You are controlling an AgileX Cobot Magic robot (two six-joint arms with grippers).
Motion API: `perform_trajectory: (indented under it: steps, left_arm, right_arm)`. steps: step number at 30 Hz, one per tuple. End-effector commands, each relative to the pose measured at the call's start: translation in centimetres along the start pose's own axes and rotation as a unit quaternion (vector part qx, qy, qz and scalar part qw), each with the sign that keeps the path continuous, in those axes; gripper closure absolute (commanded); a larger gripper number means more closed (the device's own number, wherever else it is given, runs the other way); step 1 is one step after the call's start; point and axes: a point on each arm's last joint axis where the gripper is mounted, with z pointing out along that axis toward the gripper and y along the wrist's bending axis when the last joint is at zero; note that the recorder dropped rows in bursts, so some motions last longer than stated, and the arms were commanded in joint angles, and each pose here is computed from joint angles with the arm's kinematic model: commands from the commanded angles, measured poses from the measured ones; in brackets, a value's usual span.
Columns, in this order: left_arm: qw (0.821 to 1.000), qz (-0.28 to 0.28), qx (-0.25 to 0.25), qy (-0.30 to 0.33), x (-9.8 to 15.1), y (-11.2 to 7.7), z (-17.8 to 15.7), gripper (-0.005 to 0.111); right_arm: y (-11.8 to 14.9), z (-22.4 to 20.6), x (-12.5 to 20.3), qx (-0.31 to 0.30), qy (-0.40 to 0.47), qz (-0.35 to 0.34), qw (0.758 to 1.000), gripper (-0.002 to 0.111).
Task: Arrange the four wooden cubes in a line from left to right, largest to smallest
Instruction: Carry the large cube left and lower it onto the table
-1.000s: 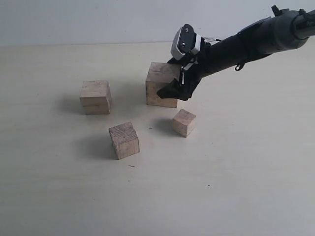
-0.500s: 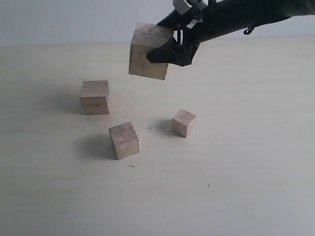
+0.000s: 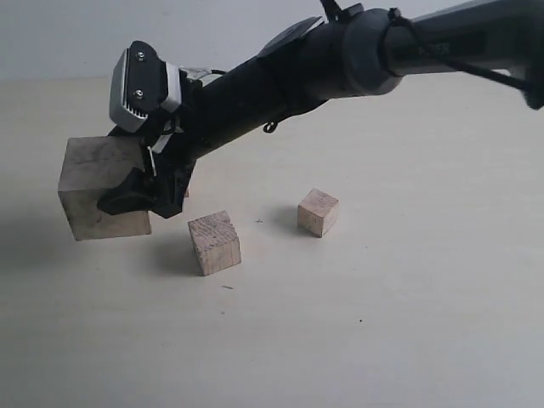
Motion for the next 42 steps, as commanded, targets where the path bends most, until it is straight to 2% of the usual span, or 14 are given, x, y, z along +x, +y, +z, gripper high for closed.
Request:
perform_trajectory:
  steps: [1,13,25,33,42]
  left_arm:
    - [1.000,-0.001,0.004,-0.008,-0.1,-0.1,0.0,0.107]
    - [1.000,-0.001,0.004,-0.008,-0.1,-0.1,0.0,0.107]
    - [1.000,-0.001,0.004,-0.008,-0.1,-0.1,0.0,0.107]
    - [1.000,-0.001,0.004,-0.008,-0.1,-0.1,0.0,0.107]
    - [1.000,0.000,0.004,-0.008,-0.1,-0.1,0.0,0.107]
  right_arm:
    - [-1.3,1.1,0.3,0.015,0.000,0.015,1.000,0.108]
    - [-2.2,3.3,4.1,0.034,0.046,0.043,0.997,0.108]
    - [-5.3,0.1,6.7,0.100,0.060,0.095,0.989,0.108]
    - [-4.2,-0.2,6.8,0.020,0.059,0.076,0.995,0.108]
    - [-2.3,2.5,5.0,0.007,0.062,0.070,0.996,0.108]
